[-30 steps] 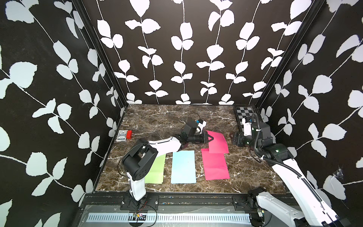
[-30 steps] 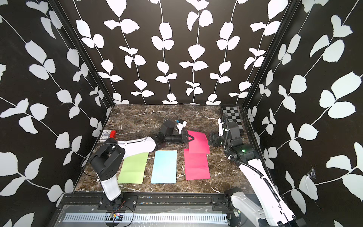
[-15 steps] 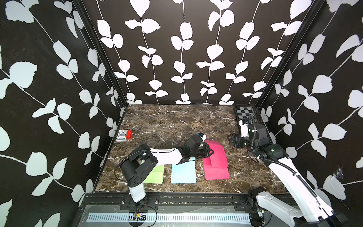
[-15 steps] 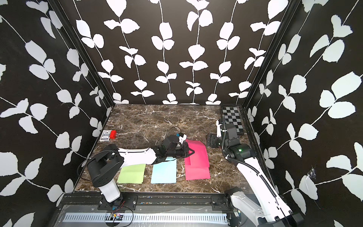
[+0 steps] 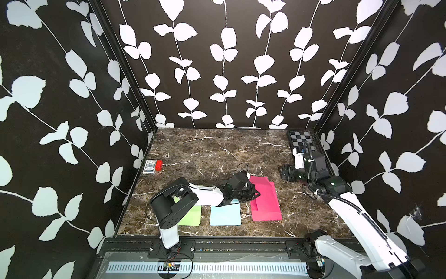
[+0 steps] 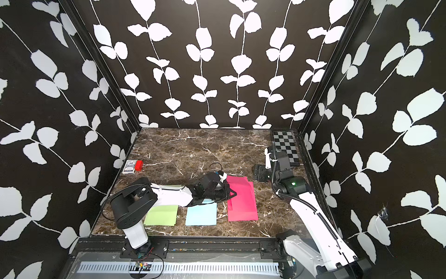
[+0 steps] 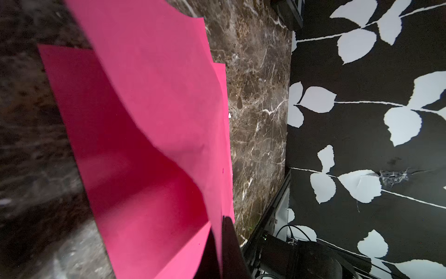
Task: Sort the scattered colored papers by color
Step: Place the colored paper.
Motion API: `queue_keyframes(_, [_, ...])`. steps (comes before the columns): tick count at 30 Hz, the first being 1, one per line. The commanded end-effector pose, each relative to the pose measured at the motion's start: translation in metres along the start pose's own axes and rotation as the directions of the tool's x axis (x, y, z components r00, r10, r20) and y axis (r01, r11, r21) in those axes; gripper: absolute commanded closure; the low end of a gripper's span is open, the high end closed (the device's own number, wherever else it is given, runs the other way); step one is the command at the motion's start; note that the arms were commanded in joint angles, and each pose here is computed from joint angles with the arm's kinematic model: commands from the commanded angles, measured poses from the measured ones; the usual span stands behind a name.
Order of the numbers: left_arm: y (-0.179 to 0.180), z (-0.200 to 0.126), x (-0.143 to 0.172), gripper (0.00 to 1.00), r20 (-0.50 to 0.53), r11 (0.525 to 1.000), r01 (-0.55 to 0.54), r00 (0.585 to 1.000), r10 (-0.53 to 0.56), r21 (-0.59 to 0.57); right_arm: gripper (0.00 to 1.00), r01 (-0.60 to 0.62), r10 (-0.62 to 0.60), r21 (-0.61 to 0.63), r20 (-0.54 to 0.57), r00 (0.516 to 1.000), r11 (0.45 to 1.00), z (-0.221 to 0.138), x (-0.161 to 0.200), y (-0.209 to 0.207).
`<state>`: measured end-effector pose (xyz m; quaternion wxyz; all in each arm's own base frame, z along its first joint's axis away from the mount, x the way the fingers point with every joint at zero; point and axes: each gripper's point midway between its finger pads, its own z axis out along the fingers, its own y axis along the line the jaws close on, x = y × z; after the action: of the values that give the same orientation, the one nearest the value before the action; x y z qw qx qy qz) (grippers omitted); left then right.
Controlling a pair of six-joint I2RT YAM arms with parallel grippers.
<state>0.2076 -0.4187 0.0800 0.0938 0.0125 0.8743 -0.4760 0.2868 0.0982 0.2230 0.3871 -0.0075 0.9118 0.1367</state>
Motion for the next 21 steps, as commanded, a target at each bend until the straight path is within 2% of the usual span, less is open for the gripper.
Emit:
queue_keyframes(1, [-0.013,-0.001,0.002,1.0,-0.006,0.999,-0.028,1.0,0.028,0.034,0.2,-0.011,0.011,0.005,-0.012,1.0,1.0,0.009,0.007,-0.004])
queue_keyframes(10, [-0.037,-0.008,0.008,1.0,-0.028,0.995,-0.029,0.999,0.032,0.096,0.19,-0.007,0.007,0.01,-0.031,1.0,1.0,0.013,0.011,-0.005])
queue_keyframes(21, [-0.015,0.0,0.023,1.0,-0.083,0.999,0.006,0.997,-0.002,0.051,0.19,-0.012,0.012,0.0,-0.051,0.999,1.0,0.02,0.015,-0.004])
